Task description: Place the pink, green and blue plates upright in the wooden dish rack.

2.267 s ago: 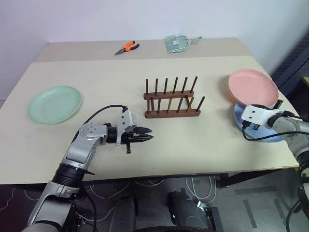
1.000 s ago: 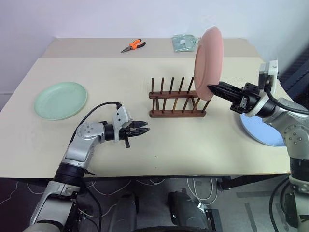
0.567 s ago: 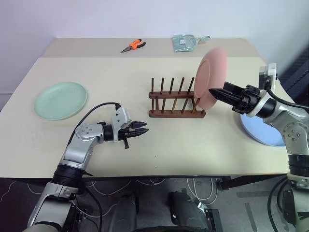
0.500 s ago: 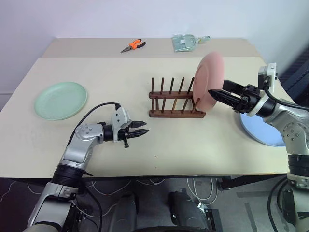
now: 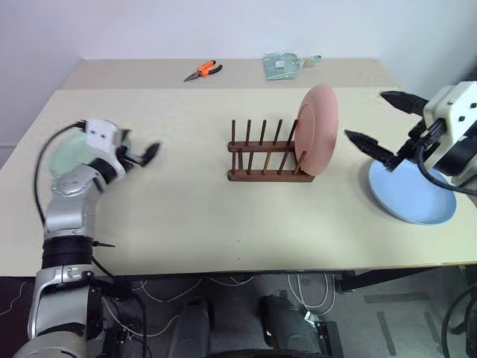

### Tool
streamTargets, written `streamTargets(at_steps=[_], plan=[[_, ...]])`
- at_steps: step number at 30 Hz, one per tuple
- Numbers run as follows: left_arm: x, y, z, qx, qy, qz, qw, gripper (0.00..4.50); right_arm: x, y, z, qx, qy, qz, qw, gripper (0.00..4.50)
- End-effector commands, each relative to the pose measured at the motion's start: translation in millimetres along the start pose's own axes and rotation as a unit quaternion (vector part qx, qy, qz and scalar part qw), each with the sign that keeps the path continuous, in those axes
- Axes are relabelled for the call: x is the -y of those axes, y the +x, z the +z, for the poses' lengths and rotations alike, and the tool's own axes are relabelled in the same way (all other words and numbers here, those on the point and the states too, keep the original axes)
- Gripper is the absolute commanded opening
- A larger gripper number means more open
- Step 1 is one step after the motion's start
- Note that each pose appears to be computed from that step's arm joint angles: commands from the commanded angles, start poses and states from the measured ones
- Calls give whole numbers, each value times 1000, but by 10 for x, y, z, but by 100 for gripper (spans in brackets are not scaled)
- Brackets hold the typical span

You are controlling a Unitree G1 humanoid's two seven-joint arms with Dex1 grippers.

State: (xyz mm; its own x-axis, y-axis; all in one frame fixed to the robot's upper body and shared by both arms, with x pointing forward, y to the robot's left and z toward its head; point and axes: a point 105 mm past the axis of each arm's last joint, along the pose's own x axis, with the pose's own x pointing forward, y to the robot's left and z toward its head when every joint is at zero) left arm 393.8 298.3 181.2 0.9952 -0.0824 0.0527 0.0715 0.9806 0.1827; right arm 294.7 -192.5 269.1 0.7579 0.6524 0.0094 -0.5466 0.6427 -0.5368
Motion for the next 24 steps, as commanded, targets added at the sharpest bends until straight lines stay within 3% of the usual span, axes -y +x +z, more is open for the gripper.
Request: streamTargets(at_steps=[1,8,14,17,24], plan=[[-680,-161,104,12,-27,177,984,450,-403,198,162,19,-38,56,998,442],[-1025,-458,-198,-28,-86,312,946,450,-1141,577,220,65,-15,165,984,442],[-838,-616,-685,-98,-239,323,911,450,-1411,726,186,85,17,186,979,442],[-754,-624,-762,-106,-308,320,890,360,-1413,734,150,83,16,183,980,450],[-710,-540,-686,-87,-372,304,873,4,-1316,740,103,77,-5,152,985,450]])
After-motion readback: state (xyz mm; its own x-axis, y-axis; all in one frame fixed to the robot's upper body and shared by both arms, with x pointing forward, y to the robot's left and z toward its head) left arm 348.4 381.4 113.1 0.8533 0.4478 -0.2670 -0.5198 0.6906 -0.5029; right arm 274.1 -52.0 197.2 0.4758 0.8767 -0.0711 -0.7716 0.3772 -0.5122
